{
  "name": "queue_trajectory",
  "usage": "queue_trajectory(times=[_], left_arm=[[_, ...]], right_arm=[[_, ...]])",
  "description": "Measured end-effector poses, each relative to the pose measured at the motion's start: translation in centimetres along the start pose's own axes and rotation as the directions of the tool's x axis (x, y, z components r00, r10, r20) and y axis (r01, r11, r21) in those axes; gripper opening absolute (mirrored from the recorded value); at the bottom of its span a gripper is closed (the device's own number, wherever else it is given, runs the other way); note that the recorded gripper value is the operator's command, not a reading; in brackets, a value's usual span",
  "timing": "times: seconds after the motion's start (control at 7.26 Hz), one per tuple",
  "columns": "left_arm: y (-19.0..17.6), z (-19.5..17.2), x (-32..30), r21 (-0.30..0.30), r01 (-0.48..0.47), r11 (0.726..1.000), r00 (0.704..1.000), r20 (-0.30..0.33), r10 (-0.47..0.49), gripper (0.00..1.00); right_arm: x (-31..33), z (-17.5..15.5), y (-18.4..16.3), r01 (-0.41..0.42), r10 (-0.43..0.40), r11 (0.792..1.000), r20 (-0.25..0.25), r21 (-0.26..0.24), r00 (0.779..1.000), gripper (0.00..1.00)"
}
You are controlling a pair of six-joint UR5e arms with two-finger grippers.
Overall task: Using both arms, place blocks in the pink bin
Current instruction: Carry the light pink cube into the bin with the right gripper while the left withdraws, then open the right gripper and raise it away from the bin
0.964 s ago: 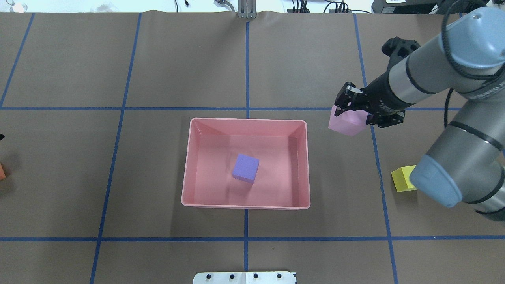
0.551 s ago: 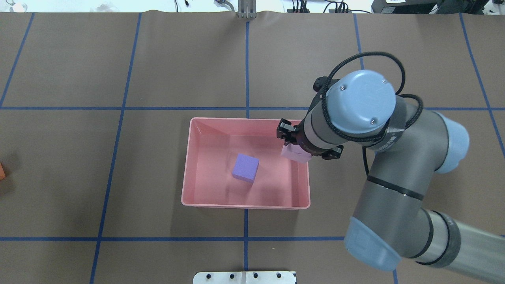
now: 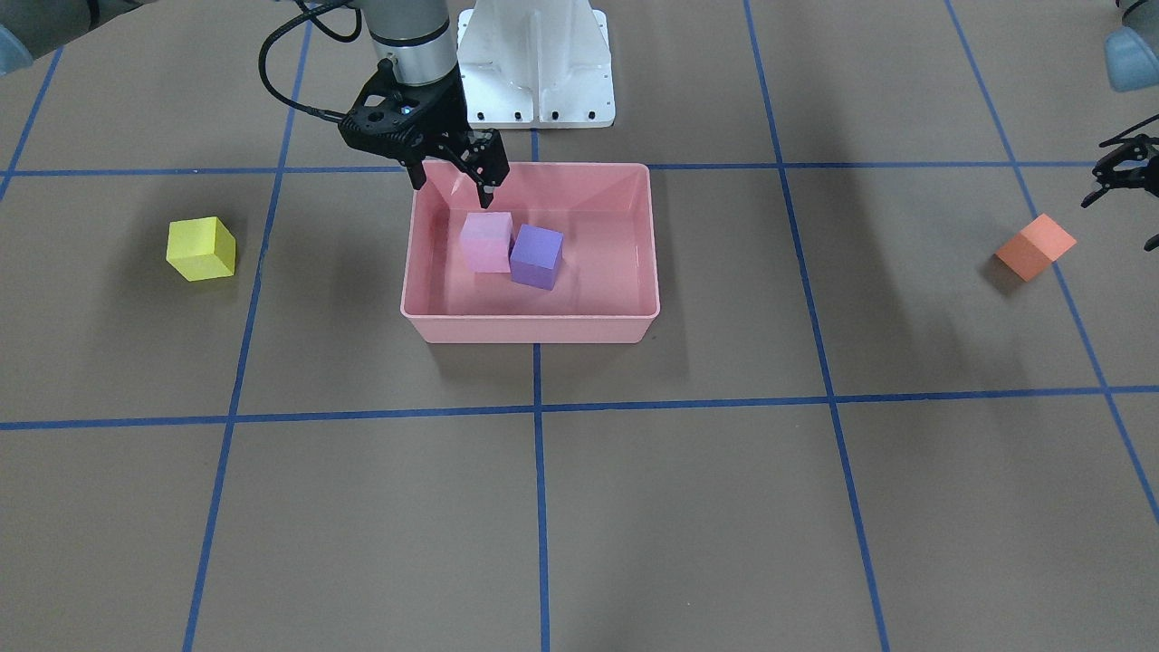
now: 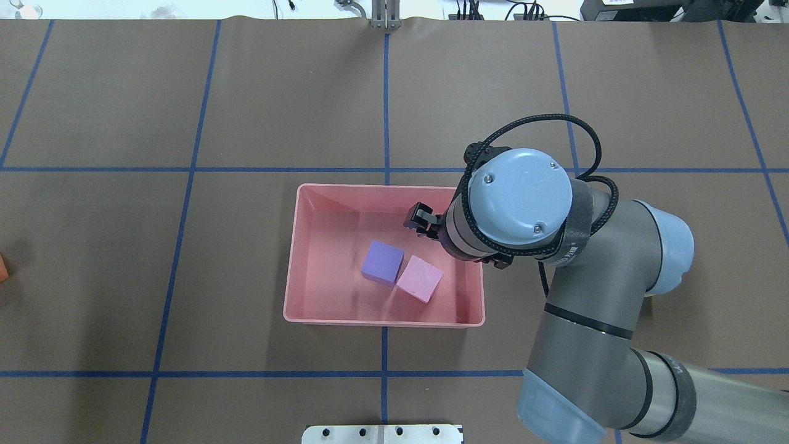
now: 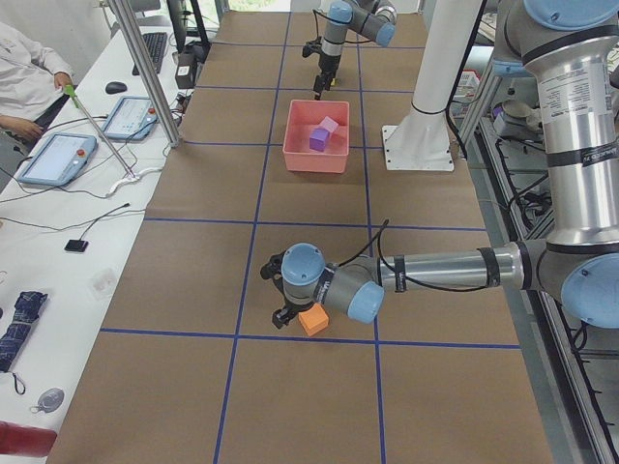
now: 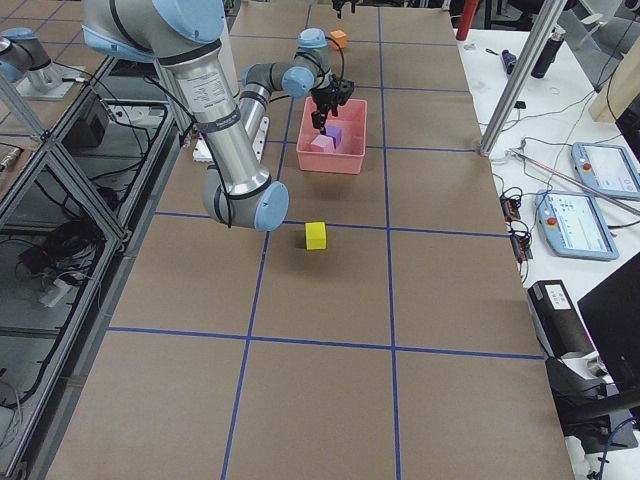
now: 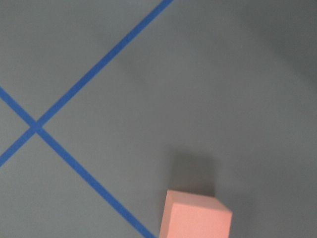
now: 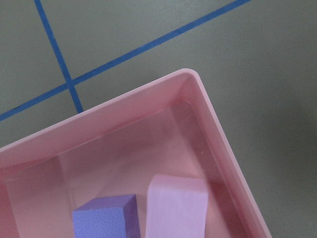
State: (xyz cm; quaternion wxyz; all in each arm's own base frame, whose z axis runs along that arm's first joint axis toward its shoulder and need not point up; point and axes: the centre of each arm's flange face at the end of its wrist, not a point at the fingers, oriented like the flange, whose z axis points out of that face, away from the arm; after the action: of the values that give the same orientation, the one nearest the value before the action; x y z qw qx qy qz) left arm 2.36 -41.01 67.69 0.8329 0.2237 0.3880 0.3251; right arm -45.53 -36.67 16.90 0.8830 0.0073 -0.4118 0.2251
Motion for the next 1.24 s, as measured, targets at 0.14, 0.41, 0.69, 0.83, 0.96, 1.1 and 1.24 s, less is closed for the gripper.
queue_trajectory(times=[0.14, 0.41, 0.69, 0.83, 0.96, 1.1, 1.24], left_arm=[[0.8, 0.2, 0.1, 0.041, 0.021, 0.999, 1.000, 0.013, -0.021, 1.00], [2.4, 0.2, 1.1, 0.088, 0.008, 0.996, 1.000, 0.024, -0.010, 1.00], [3.8, 0.4, 1.7, 0.095, 0.006, 0.995, 1.000, 0.026, -0.009, 1.00], [3.7, 0.8, 2.0, 0.089, 0.038, 0.995, 0.999, 0.018, -0.040, 1.00], [3.1, 1.7, 2.5, 0.074, 0.084, 0.994, 0.996, 0.006, -0.084, 1.00], [2.5, 2.9, 3.2, 0.053, 0.109, 0.993, 0.994, 0.003, -0.110, 1.00], [2.2, 3.9, 3.7, 0.035, 0.109, 0.993, 0.994, 0.004, -0.109, 1.00]], right_arm=[[0.9, -1.1, -2.1, 0.020, -0.020, 1.000, 0.008, 0.009, 1.000, 1.00], [3.7, -3.2, -6.1, 0.108, -0.108, 0.994, 0.013, -0.006, 0.994, 1.00], [6.9, -3.6, -8.1, 0.224, -0.225, 0.974, -0.003, -0.014, 0.974, 1.00], [8.4, -3.8, -9.3, 0.258, -0.258, 0.966, -0.010, -0.024, 0.966, 1.00], [9.8, -4.1, -10.7, 0.277, -0.277, 0.960, -0.015, -0.039, 0.961, 1.00], [11.3, -4.3, -12.0, 0.295, -0.296, 0.955, -0.025, -0.046, 0.955, 1.00], [12.8, -4.4, -13.3, 0.318, -0.320, 0.947, -0.035, -0.052, 0.947, 1.00]])
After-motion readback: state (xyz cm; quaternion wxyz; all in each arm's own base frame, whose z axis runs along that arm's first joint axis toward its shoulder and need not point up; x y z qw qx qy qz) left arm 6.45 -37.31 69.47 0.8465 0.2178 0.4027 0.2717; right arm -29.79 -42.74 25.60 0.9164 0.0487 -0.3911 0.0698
